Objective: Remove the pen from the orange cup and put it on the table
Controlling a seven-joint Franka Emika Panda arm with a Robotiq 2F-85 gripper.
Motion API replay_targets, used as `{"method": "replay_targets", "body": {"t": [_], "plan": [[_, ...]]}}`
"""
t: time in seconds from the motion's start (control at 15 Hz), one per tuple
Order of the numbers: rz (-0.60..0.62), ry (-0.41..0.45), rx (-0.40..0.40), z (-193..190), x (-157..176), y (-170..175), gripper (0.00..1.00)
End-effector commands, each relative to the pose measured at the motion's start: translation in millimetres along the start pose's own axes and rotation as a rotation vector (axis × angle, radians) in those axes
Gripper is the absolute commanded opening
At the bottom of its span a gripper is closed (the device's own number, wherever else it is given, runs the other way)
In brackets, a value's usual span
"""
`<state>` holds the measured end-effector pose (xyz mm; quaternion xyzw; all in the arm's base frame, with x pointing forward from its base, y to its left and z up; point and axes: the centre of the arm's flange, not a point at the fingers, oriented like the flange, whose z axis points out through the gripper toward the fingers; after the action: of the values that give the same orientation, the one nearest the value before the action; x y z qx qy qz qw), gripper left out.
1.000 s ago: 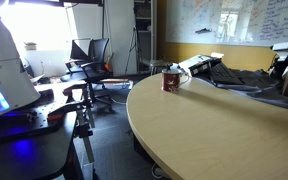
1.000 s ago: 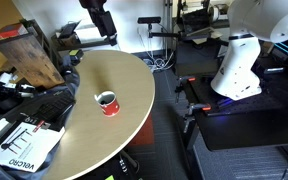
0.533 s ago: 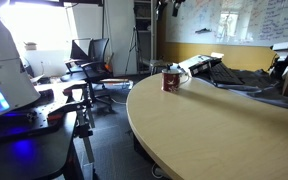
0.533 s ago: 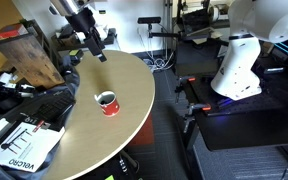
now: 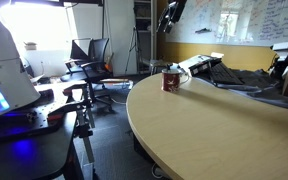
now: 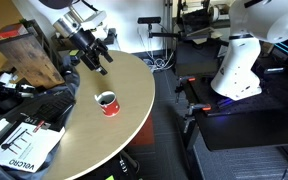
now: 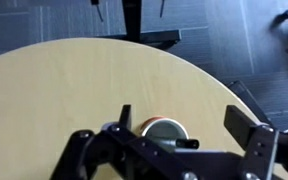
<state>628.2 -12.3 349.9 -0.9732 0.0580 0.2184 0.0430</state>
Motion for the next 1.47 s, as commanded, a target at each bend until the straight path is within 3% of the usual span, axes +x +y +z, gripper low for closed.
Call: {"method": "replay_targets", "body": {"t": [0.0,0.27,0.4,0.8,1.13,1.2,1.4], "plan": [[0.011,-0.019,0.021,-3,-2,-1,1.0],[0.016,-0.029,0.038,-6,-4,0,1.0],[0.172,-0.034,0.1,3,8,1,1.0],[0.449,-0.024,0.254,69,63,4,1.0],[0.671,0.01,0.385,86,63,34,1.0],[0.716,0.017,0.413,86,63,37,0.97],[0.854,0.031,0.478,92,62,37,0.71]]}}
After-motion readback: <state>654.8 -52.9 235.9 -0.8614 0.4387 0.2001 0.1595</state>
